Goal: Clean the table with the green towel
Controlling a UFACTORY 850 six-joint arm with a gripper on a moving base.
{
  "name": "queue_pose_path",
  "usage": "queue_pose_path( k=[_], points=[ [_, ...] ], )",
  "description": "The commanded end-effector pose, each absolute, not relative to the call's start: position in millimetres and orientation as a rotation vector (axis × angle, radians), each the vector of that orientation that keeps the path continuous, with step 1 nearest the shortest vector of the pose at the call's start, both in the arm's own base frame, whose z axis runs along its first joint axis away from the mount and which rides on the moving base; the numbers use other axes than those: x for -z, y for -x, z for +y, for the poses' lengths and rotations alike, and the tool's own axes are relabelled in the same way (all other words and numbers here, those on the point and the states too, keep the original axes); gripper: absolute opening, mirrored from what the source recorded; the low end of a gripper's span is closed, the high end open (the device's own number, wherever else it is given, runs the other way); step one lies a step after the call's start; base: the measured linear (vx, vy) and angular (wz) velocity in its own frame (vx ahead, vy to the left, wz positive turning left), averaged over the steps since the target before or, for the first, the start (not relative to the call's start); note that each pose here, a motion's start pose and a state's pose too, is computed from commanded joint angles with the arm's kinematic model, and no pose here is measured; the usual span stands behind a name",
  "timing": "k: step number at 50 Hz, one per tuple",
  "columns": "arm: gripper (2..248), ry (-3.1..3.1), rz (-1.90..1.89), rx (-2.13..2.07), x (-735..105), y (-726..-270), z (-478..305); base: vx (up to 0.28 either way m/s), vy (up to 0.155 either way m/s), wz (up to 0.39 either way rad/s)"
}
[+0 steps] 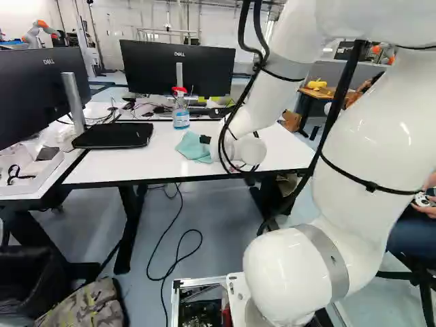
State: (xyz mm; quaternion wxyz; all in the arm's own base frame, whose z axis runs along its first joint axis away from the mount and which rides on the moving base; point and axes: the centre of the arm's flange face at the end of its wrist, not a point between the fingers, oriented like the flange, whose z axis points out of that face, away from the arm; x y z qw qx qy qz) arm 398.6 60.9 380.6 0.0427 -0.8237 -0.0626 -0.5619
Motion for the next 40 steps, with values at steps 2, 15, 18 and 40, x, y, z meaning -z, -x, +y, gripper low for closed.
queue_pose_path(
  k=[2,15,18,40],
  points=[
    [247,2.519,-0.198,1.714,-382,-401,63,0.0,0.0,0.0],
    [247,2.526,-0.245,1.665,-390,-413,81,0.0,0.0,0.0],
    [247,2.53,-0.255,1.651,-391,-416,85,0.0,0.0,0.0],
    [247,2.616,-0.306,1.492,-386,-436,103,0.0,0.0,0.0]
  ],
)
